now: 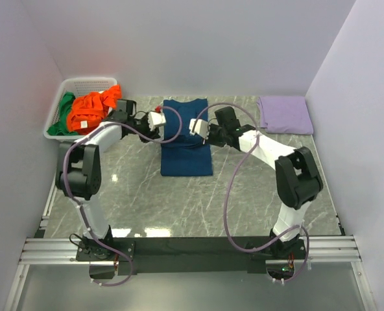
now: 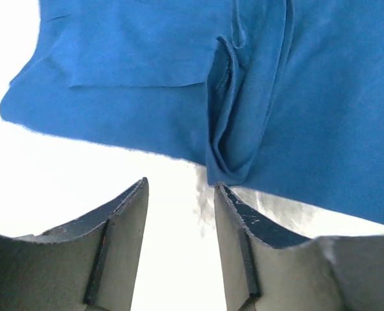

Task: Fold and stack the t-shirts
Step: Fold the tshirt

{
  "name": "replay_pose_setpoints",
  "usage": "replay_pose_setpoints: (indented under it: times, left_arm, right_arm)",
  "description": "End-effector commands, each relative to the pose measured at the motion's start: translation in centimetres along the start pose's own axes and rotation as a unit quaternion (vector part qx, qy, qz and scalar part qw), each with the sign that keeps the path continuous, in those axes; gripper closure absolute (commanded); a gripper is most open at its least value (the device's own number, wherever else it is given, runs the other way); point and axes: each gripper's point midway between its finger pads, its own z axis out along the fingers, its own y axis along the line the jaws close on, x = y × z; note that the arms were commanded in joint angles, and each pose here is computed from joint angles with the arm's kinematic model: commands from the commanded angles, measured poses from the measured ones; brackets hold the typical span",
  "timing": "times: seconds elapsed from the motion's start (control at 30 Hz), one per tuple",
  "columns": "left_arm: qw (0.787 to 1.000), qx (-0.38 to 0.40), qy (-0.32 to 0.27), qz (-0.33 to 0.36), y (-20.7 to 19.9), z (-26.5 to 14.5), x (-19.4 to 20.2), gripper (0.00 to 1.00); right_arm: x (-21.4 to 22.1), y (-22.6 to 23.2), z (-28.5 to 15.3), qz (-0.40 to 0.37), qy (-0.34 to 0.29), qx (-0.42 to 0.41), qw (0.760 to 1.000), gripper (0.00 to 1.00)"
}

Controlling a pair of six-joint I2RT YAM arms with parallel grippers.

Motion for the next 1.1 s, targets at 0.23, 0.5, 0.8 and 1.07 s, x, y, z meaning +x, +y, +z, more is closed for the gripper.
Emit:
replay_pose_setpoints:
  times: [0.23, 0.5, 0.8, 1.07]
  left_arm:
    - [0.985, 0.052, -0.044, -0.16, -5.4, -2.1, -3.4, 0.6]
    - [0.927, 0.074, -0.033, -0.366, -6.2, 1.4, -1.3, 0.58]
    - [0.885, 0.057, 0.005, -0.462, -5.1, 4.0, 0.6, 0.58]
    - [0.884, 0.029, 0.001, -0.467, -1.7, 4.9, 0.5, 0.57]
  right_arm:
    - [-2.9, 4.0, -2.0, 0.185, -0.03, -0.118, 0.975, 0.93]
    - [-5.2, 5.0, 1.6, 0.344, -0.037, -0.179, 0.921, 0.95]
    - [-3.7, 5.3, 5.4, 0.425, 0.011, -0.194, 0.884, 0.94]
    - [-2.4, 3.3, 7.4, 0.485, 0.026, -0.171, 0.857, 0.92]
